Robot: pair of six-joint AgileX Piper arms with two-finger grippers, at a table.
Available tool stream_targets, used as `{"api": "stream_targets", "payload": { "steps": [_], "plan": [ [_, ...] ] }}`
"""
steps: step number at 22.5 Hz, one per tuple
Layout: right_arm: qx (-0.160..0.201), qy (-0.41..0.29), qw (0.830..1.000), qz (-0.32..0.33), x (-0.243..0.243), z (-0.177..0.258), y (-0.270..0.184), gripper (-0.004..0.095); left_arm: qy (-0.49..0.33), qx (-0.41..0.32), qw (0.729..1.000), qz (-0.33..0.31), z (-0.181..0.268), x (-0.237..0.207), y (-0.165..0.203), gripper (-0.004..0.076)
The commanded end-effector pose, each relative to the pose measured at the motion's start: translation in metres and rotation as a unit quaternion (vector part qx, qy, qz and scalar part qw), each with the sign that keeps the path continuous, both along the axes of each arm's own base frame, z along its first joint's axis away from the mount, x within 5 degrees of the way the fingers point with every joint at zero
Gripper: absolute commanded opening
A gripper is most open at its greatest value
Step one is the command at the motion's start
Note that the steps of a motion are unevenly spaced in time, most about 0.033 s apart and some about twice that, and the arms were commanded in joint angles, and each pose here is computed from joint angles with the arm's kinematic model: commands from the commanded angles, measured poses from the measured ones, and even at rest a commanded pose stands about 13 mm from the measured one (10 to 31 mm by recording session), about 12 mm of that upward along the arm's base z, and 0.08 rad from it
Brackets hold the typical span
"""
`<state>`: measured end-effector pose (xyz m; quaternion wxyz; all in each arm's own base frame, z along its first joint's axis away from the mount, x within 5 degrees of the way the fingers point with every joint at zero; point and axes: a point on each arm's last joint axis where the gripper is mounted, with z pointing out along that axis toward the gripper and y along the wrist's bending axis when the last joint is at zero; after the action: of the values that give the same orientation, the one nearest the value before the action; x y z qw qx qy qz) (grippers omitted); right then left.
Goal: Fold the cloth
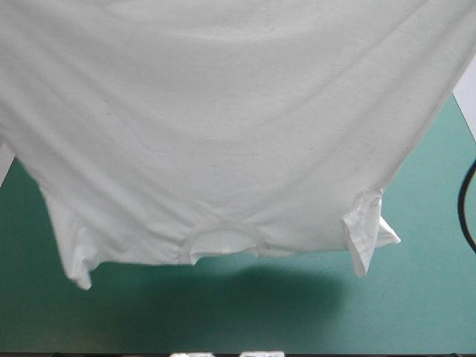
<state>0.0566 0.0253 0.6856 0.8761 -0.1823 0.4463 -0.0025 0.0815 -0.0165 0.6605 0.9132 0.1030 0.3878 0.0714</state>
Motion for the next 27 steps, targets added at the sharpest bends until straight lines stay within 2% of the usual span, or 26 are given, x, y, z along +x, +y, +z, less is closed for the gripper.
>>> {"api": "stream_targets", "payload": {
  "steps": [1, 4, 7, 11, 14, 16, 18, 21, 22, 25, 27],
  "plan": [
    [0.02, -0.072, 0.997, -0.007, -0.023, 0.014, -0.007, -0.0013, -0.073, -0.005, 0.997, -0.005, 0.019, -0.022, 0.003, -0.0009],
    [0.018, -0.066, 0.998, -0.007, -0.019, 0.013, -0.006, -0.0013, -0.056, 0.002, 0.998, 0.003, 0.017, -0.012, 0.001, -0.0009],
    [0.007, -0.031, 0.999, -0.004, 0.0, 0.008, -0.001, -0.0013, -0.014, 0.005, 1.0, 0.007, 0.011, 0.008, -0.003, -0.0009],
    [0.012, 0.099, 0.995, 0.005, 0.082, -0.014, 0.018, -0.0013, 0.084, 0.018, 0.996, 0.014, -0.008, 0.068, -0.017, -0.0009],
    [0.013, 0.14, 0.99, 0.002, 0.138, -0.031, 0.03, -0.0018, 0.111, 0.032, 0.993, 0.012, -0.022, 0.113, -0.03, -0.0009],
    [0.018, 0.138, 0.99, -0.001, 0.176, -0.04, 0.039, -0.0018, 0.106, 0.052, 0.993, 0.013, -0.033, 0.147, -0.042, -0.0009],
    [0.033, 0.111, 0.993, -0.005, 0.212, -0.049, 0.046, -0.0017, 0.058, 0.105, 0.992, 0.028, -0.042, 0.184, -0.058, -0.0009],
    [0.04, 0.089, 0.995, -0.016, 0.227, -0.051, 0.044, -0.0017, 0.035, 0.125, 0.991, 0.037, -0.043, 0.204, -0.065, -0.0009],
    [0.043, 0.078, 0.996, -0.02, 0.228, -0.05, 0.043, -0.0017, 0.029, 0.121, 0.991, 0.041, -0.04, 0.209, -0.064, -0.0009],
    [0.051, 0.007, 0.998, -0.044, 0.217, -0.034, 0.031, -0.0018, -0.029, 0.044, 0.998, 0.024, -0.018, 0.22, -0.039, -0.0009],
    [0.055, -0.01, 0.997, -0.044, 0.21, -0.026, 0.028, -0.0018, -0.041, 0.015, 0.999, 0.02, -0.012, 0.221, -0.028, -0.0009]
  ]
}}
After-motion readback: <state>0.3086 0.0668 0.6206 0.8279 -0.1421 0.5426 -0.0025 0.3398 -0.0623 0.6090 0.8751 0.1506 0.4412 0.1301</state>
